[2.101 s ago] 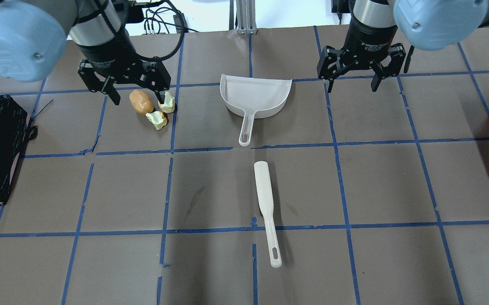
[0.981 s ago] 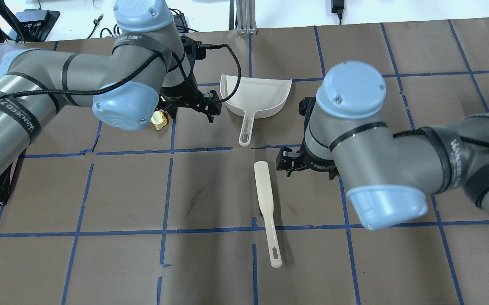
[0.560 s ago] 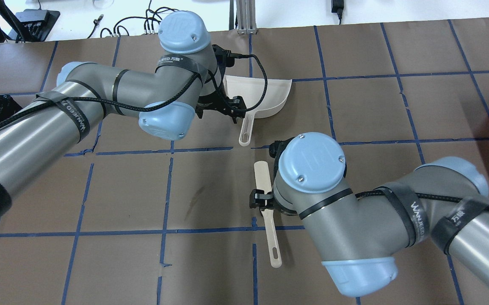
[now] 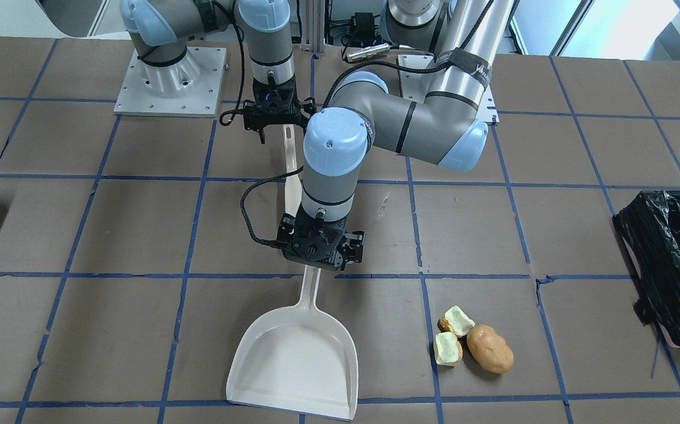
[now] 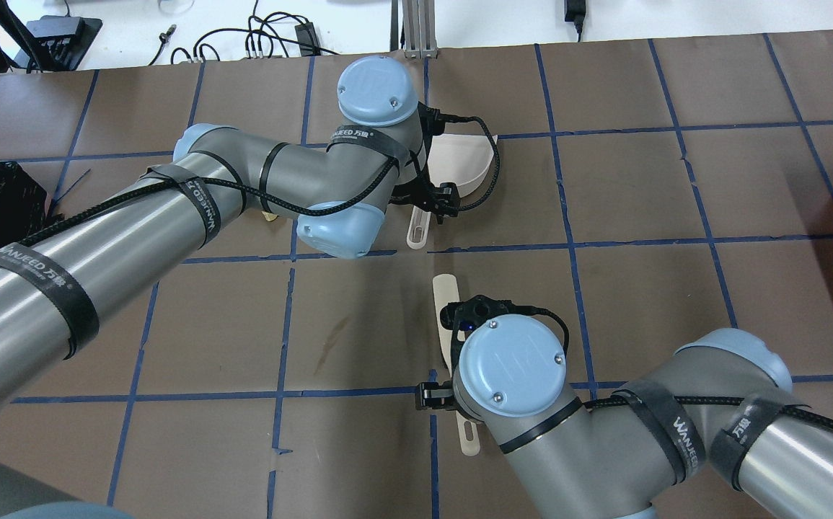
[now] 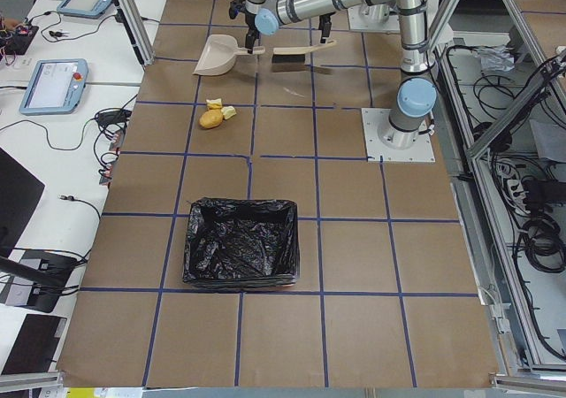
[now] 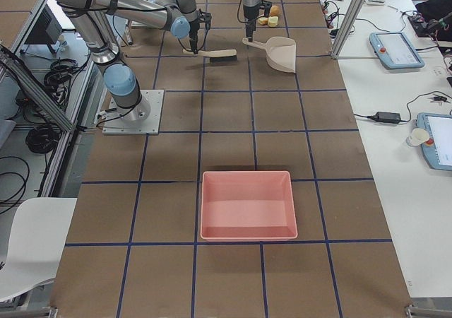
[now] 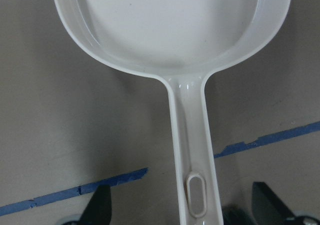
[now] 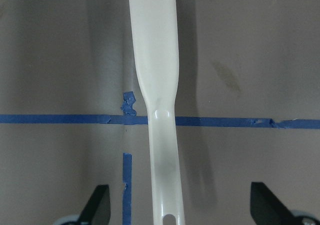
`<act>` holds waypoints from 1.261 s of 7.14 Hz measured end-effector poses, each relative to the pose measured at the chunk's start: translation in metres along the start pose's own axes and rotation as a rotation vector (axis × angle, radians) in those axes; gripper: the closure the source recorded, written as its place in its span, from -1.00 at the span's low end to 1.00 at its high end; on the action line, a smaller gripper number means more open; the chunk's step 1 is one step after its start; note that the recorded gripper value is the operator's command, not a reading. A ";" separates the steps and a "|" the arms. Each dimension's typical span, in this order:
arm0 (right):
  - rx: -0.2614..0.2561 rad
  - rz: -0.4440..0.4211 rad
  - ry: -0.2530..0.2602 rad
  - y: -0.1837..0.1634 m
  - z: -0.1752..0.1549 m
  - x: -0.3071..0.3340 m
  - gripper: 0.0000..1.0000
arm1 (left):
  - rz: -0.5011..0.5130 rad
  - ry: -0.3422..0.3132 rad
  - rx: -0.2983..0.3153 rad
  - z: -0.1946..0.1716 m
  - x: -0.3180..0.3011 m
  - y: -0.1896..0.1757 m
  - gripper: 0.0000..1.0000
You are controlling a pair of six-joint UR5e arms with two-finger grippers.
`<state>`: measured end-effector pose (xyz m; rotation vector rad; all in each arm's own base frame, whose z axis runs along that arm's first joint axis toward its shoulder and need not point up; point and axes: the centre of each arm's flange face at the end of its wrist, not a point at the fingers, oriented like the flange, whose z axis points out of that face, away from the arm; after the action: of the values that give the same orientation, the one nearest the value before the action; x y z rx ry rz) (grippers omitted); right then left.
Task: Sweep and dump trash in nearest bin
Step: 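Close left gripper on dustpan handle while right gripper grasps brush handle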
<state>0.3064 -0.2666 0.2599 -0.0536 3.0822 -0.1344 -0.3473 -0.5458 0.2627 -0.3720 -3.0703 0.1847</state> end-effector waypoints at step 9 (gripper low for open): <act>-0.053 -0.048 0.021 0.016 0.040 -0.002 -0.45 | -0.060 -0.005 -0.047 0.029 0.015 0.008 0.44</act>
<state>0.3107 -0.2542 0.2185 -0.1301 3.1067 -0.0562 -0.3618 -0.5380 0.2330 -0.2816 -3.0901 0.1108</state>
